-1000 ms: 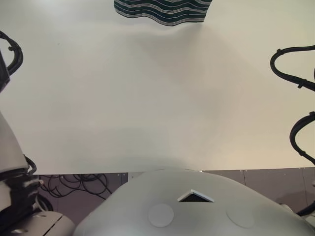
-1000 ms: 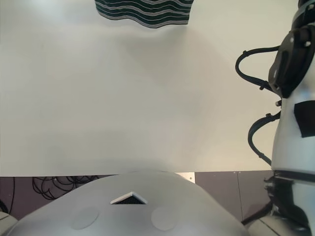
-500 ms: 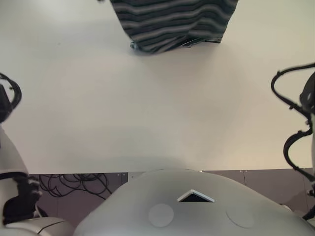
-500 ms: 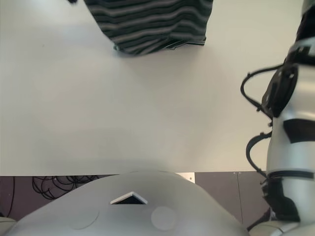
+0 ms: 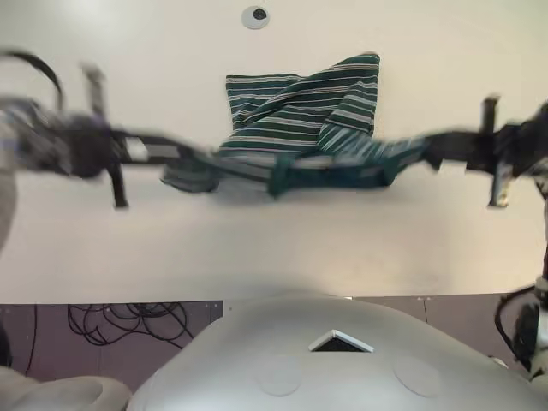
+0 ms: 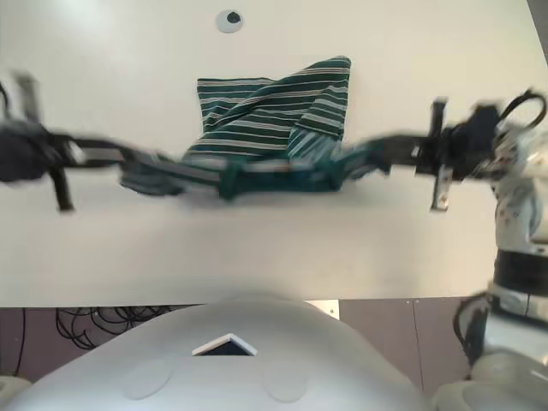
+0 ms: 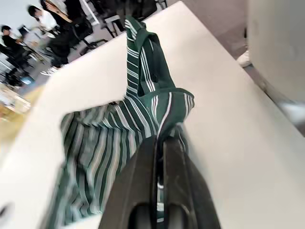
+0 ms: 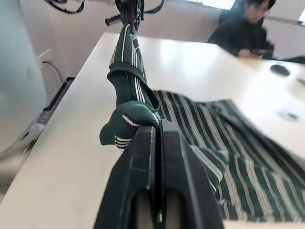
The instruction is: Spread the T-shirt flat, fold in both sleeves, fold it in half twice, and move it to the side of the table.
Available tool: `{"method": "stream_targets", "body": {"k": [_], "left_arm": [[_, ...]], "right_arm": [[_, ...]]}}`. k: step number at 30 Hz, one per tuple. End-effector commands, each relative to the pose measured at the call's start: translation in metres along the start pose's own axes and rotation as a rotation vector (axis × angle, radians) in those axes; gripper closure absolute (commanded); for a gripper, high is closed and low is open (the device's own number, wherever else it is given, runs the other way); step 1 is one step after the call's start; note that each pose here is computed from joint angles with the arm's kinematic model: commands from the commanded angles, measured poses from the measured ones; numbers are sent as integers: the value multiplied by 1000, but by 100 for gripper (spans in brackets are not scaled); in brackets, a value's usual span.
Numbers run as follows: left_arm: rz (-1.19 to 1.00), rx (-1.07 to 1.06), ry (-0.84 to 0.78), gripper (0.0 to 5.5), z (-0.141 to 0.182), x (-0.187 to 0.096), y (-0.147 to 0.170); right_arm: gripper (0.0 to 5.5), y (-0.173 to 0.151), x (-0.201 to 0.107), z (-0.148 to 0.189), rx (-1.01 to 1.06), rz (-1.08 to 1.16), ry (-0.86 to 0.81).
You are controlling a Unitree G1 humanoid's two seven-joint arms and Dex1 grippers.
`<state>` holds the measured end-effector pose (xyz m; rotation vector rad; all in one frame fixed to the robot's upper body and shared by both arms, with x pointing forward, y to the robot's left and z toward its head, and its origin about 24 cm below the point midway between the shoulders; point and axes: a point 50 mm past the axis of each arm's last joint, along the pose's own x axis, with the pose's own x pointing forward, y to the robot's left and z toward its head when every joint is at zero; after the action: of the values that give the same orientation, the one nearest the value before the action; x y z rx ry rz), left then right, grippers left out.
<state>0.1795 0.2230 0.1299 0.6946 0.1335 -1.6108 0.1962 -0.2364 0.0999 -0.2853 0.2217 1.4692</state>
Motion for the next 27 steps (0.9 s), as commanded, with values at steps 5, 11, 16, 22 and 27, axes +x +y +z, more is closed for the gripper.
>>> {"method": "stream_targets", "body": {"k": [5, 11, 16, 22, 27], "left_arm": [[-171, -165, 259, 550, -69, 35, -65], [-374, -283, 313, 550, -78, 33, -110], [-416, -357, 162, 550, -49, 34, -110], [-325, -341, 147, 523, -43, 42, -95], [-273, -375, 134, 461, -40, 40, -84]], "right_arm": [[546, 45, 13, -72, 113, 142, 347], [546, 72, 15, -63, 244, 232, 345], [546, 80, 17, -30, 305, 287, 263], [524, 71, 25, -32, 284, 176, 285], [452, 70, 19, -34, 289, 168, 290]]}}
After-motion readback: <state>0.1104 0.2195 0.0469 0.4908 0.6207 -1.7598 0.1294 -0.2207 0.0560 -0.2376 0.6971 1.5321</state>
